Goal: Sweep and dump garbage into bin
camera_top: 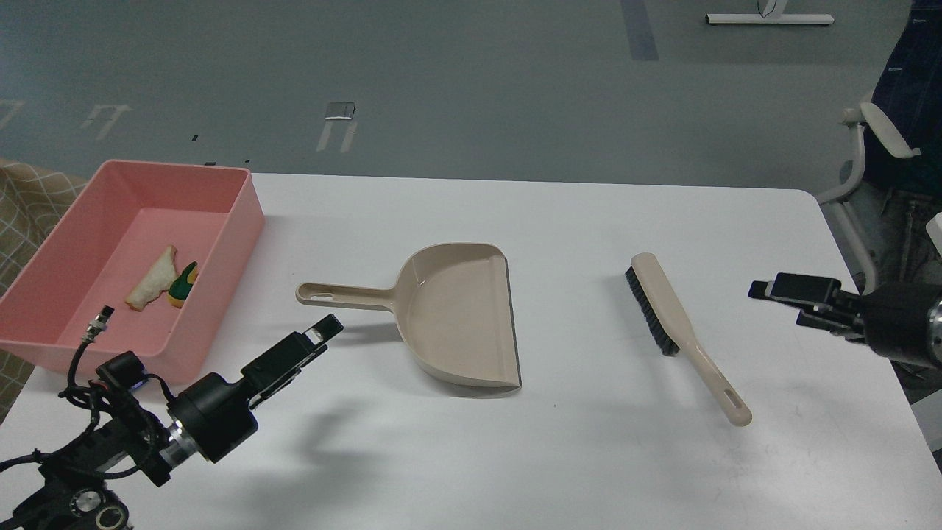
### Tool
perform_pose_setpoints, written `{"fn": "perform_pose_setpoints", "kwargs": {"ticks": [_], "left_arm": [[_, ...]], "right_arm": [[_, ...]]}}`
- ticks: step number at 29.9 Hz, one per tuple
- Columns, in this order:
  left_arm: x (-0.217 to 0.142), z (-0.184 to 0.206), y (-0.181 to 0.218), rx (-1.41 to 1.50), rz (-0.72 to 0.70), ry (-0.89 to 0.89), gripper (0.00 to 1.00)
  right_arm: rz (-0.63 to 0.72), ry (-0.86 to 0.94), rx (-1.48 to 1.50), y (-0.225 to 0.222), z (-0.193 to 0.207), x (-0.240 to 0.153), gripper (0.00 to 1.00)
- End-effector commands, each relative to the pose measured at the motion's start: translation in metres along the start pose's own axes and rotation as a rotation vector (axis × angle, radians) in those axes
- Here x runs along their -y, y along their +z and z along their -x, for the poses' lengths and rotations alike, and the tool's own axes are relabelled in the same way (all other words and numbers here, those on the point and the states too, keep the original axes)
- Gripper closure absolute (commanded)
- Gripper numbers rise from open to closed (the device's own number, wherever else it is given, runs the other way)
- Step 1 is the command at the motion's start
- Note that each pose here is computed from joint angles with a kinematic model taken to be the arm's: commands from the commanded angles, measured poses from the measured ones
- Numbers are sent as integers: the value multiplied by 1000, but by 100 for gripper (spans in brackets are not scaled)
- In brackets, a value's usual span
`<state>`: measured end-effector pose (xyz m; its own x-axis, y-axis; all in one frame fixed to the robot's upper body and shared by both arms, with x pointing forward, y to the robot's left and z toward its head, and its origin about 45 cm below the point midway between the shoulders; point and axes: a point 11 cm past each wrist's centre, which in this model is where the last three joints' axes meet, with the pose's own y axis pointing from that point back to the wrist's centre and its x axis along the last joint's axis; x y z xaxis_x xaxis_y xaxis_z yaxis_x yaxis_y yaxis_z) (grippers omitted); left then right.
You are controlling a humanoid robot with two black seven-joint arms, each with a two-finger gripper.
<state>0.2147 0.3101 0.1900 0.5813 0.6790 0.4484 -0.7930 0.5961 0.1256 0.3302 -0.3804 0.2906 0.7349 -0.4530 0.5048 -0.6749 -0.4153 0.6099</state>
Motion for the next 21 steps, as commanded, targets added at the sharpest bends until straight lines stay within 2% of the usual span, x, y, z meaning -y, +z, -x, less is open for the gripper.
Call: {"fn": "perform_pose_setpoints", "kwargs": {"ticks": [1, 3, 4, 9, 14, 17, 21], "left_arm": [[3, -47, 22, -10, 62, 81, 2], [10, -100, 58, -115, 208, 149, 2], [10, -112, 65, -144, 240, 160, 2], [23, -185, 92, -281, 313, 253, 2], [52, -215, 86, -379, 385, 337, 2], [93, -219, 70, -488, 382, 326, 2], [122, -218, 54, -581, 380, 340, 2]], "right_arm": [[-80, 123, 33, -18, -37, -12, 4], [-132, 208, 106, -18, -60, -8, 4], [-140, 234, 123, -16, -68, -9, 4], [-206, 391, 276, -5, -115, -6, 4], [-317, 417, 414, -25, -133, 32, 5], [-403, 413, 511, -38, -133, 61, 5], [-511, 382, 586, -63, -123, 91, 5]]}}
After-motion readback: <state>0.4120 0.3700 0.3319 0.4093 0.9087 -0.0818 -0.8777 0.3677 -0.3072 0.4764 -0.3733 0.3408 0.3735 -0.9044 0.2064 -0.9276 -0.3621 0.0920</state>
